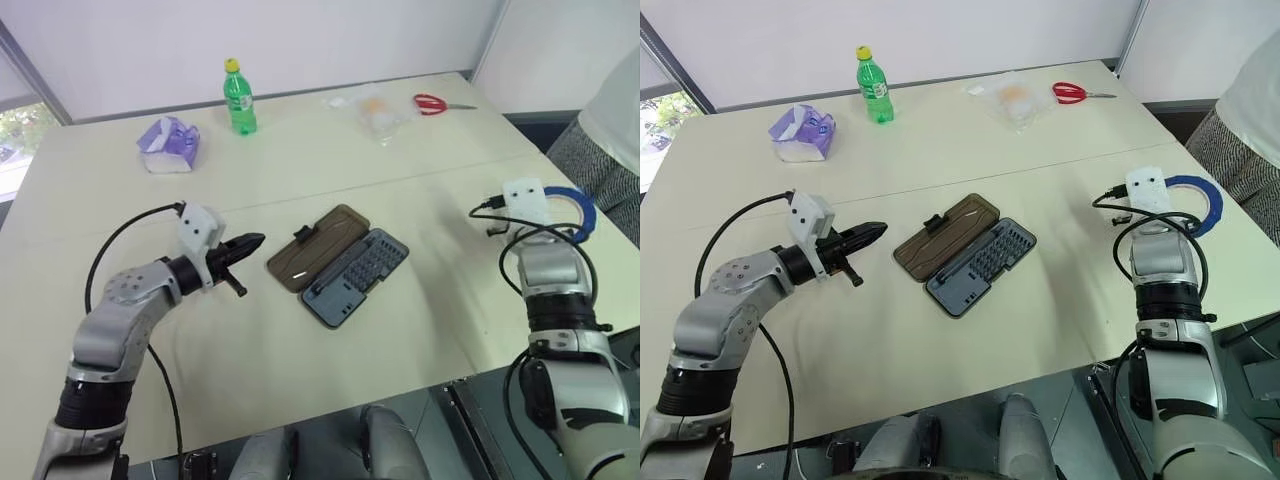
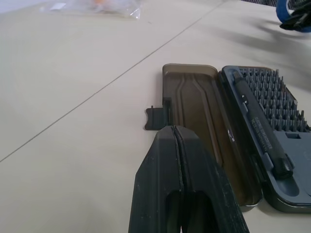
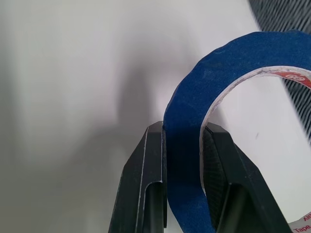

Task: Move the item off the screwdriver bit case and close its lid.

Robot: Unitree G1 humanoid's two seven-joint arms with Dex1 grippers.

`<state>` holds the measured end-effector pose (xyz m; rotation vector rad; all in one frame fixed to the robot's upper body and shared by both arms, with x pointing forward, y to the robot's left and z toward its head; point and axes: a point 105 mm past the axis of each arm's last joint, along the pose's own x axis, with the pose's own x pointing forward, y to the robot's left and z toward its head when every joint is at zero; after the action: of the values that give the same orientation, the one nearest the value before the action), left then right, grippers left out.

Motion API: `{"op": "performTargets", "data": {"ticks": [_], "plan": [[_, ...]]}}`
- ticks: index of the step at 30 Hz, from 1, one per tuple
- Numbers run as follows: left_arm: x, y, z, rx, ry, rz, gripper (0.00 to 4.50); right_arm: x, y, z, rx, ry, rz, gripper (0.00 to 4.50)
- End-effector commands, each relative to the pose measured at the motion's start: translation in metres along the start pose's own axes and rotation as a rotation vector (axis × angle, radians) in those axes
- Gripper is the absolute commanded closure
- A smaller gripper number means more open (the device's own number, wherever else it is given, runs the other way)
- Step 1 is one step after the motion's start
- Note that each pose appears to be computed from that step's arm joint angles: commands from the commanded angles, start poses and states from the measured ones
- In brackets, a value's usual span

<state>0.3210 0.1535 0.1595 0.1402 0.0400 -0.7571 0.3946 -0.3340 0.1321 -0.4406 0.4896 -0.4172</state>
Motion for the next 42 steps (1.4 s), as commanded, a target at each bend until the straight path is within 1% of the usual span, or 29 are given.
{"op": "performTargets", "data": {"ticks": [1, 4, 6, 7, 9, 12, 14, 17, 21, 24, 26, 28, 30, 35, 38, 42], "plan": [[-0.002, -0.002, 0.009, 0.041, -0.021, -0.001, 4.5, 0.0, -0.006, 0.003, 0.054, -0.011, -0.015, 4.07], [-0.002, -0.001, 0.008, 0.042, -0.019, 0.002, 4.5, 0.001, -0.005, 0.001, 0.058, -0.01, -0.014, 4.07], [-0.002, -0.001, 0.008, 0.042, -0.017, 0.003, 4.5, 0.0, -0.004, 0.001, 0.063, -0.01, -0.008, 3.01], [-0.002, -0.001, 0.008, 0.041, -0.017, 0.003, 4.5, 0.0, -0.004, 0.001, 0.062, -0.011, -0.005, 2.59], [-0.002, -0.001, 0.008, 0.04, -0.016, 0.002, 4.5, -0.001, -0.004, 0.002, 0.061, -0.017, -0.005, 1.61], [-0.001, 0.0, 0.008, 0.04, -0.016, 0.0, 4.5, -0.004, -0.008, 0.005, 0.047, -0.04, -0.01, 0.04], [-0.001, 0.0, 0.008, 0.04, -0.017, -0.001, 4.5, -0.007, -0.009, 0.01, 0.015, -0.072, -0.004, 0.04], [-0.001, 0.0, 0.009, 0.041, -0.018, -0.003, 4.5, -0.018, -0.008, 0.027, -0.062, -0.168, 0.022, 0.04], [0.0, 0.001, 0.01, 0.04, -0.021, -0.006, 4.5, -0.045, 0.008, 0.059, -0.074, -0.291, 0.165, 0.04], [0.001, 0.001, 0.01, 0.04, -0.022, -0.008, 4.5, -0.074, 0.033, 0.095, -0.085, -0.44, 0.35, 0.04], [0.002, 0.001, 0.01, 0.04, -0.023, -0.01, 4.5, -0.089, 0.051, 0.111, -0.095, -0.49, 0.467, 0.04], [0.004, 0.001, 0.01, 0.041, -0.024, -0.013, 4.5, -0.107, 0.078, 0.126, -0.136, -0.545, 0.617, 0.04], [0.006, 0.001, 0.011, 0.042, -0.027, -0.015, 4.5, -0.116, 0.099, 0.135, -0.158, -0.559, 0.715, 0.04], [0.008, 0.001, 0.012, 0.049, -0.033, -0.014, 4.5, -0.131, 0.15, 0.141, -0.238, -0.549, 0.906, 0.04], [0.006, 0.001, 0.012, 0.052, -0.035, -0.009, 4.5, -0.133, 0.171, 0.144, -0.268, -0.536, 0.948, 0.04], [0.003, 0.001, 0.012, 0.054, -0.037, 0.005, 4.5, -0.124, 0.195, 0.146, -0.338, -0.525, 0.938, 0.04]]}}
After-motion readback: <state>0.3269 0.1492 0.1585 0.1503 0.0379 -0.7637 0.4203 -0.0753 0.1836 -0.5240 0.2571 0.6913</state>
